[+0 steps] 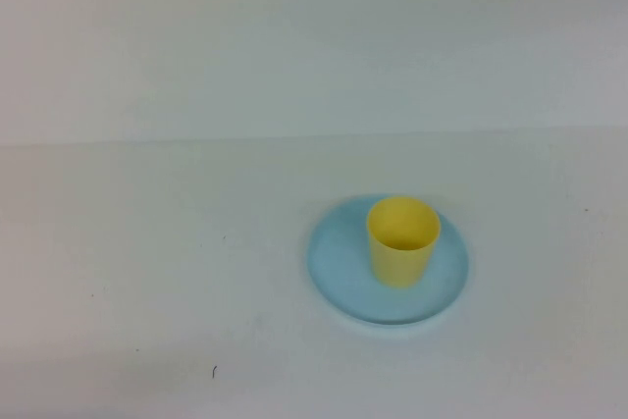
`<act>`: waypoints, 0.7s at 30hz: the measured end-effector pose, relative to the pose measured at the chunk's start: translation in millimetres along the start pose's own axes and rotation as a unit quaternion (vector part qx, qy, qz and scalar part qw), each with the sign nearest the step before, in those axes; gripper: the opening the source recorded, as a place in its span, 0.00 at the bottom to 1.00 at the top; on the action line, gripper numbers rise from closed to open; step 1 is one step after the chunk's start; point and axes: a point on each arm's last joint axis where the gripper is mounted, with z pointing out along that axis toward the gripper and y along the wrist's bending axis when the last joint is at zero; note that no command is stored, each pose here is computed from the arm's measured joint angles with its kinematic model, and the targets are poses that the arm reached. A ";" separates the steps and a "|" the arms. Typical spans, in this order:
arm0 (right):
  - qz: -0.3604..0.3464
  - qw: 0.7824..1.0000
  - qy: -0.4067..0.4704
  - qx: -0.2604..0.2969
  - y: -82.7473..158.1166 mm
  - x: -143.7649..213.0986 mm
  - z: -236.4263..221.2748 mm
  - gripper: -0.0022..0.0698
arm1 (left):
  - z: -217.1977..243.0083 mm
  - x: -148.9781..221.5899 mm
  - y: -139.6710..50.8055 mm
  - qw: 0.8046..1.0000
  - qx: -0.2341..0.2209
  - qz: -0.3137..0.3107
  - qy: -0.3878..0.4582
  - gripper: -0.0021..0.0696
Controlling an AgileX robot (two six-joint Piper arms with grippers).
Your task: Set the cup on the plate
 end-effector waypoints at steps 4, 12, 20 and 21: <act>0.001 1.000 0.003 0.000 0.1 0.6 0.4 0.03 | 0.0 0.0 0.0 1.000 0.000 0.000 0.000 0.03; -0.008 0.998 -0.031 0.047 -12.3 2.6 14.1 0.03 | 0.0 0.2 0.0 1.000 0.000 0.000 0.001 0.03; 0.047 0.973 -0.196 0.110 -29.0 84.7 -39.6 0.03 | 0.0 0.2 0.0 1.000 0.000 0.000 0.001 0.03; 0.063 0.970 -0.209 0.110 -26.8 103.3 -40.2 0.03 | 0.0 0.2 0.0 1.000 0.000 0.000 0.001 0.03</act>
